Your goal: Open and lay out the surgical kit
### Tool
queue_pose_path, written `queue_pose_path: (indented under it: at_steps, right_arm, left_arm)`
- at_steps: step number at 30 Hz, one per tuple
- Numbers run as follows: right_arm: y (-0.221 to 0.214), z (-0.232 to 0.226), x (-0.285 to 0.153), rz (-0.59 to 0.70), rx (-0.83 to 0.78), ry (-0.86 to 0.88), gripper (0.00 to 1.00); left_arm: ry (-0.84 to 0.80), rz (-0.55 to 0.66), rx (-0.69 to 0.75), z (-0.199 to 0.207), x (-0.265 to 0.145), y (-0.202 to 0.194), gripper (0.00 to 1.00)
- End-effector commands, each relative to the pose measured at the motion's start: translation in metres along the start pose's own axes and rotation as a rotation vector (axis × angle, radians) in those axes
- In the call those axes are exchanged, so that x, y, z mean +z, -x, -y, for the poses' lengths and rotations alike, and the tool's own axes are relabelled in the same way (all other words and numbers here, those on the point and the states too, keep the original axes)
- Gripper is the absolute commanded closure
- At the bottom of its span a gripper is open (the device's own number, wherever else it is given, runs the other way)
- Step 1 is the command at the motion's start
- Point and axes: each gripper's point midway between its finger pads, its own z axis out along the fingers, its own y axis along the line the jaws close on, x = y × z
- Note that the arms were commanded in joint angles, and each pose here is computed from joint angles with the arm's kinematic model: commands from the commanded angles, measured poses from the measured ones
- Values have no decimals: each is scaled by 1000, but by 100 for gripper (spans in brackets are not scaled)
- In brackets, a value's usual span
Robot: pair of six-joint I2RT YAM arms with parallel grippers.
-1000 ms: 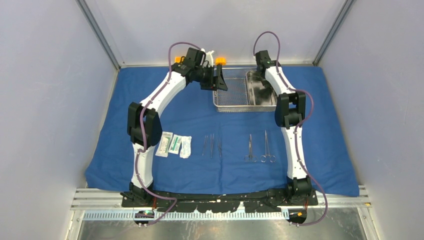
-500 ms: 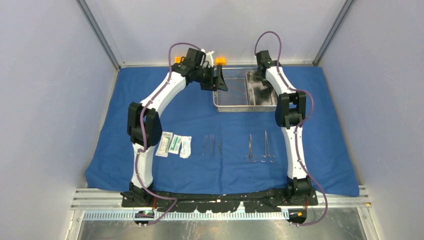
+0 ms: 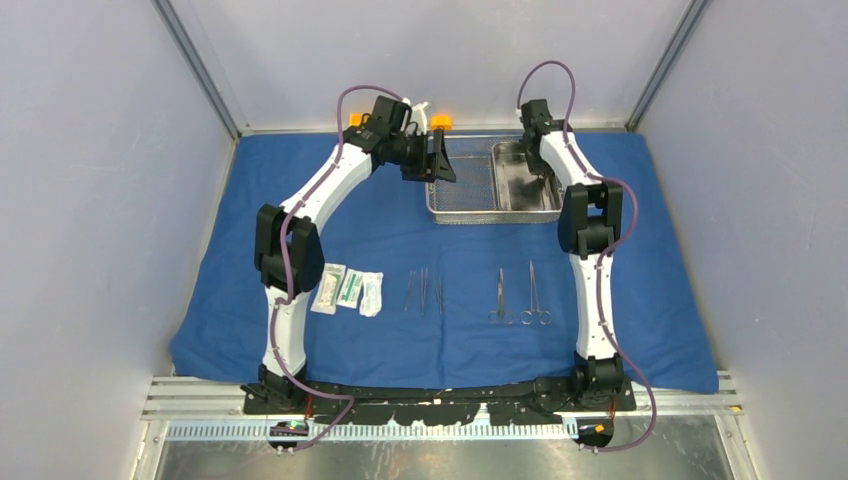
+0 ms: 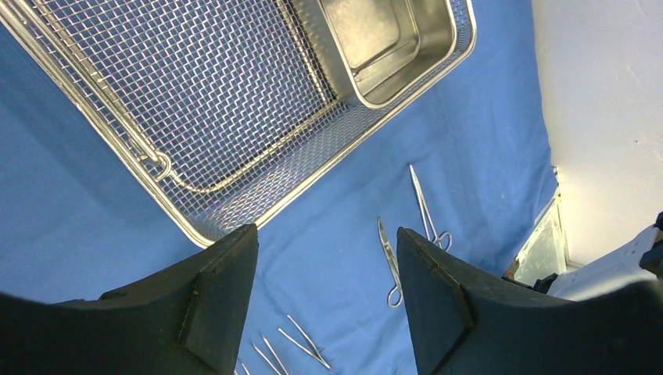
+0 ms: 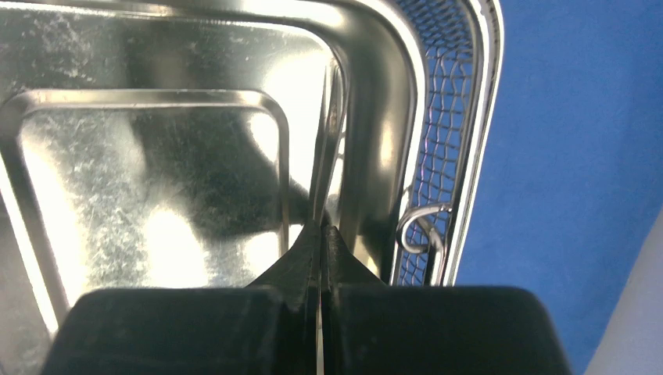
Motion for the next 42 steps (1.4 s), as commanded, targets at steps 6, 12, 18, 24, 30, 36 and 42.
queue_pose_path:
  at_steps: [6, 12, 18, 24, 30, 36, 42]
  right_arm:
    - [22, 5, -38, 78, 53, 41, 100]
    - [24, 10, -39, 82, 51, 6, 88]
    - [21, 14, -38, 70, 40, -23, 73]
    - [18, 12, -36, 64, 39, -25, 66]
    - [6, 12, -25, 21, 31, -51, 62]
    - [-8, 10, -13, -23, 21, -62, 62]
    - [-20, 8, 0, -75, 31, -43, 64]
  left_arm:
    - [-37, 27, 1, 4, -1, 9, 33]
    - [-36, 25, -2, 3, 0, 8, 32]
    - [-38, 25, -2, 3, 0, 8, 32]
    - [-40, 21, -6, 3, 1, 7, 31]
    - [-43, 18, -7, 3, 1, 7, 30]
    - [-45, 14, -10, 3, 2, 6, 30]
    - [-44, 10, -13, 3, 2, 4, 30]
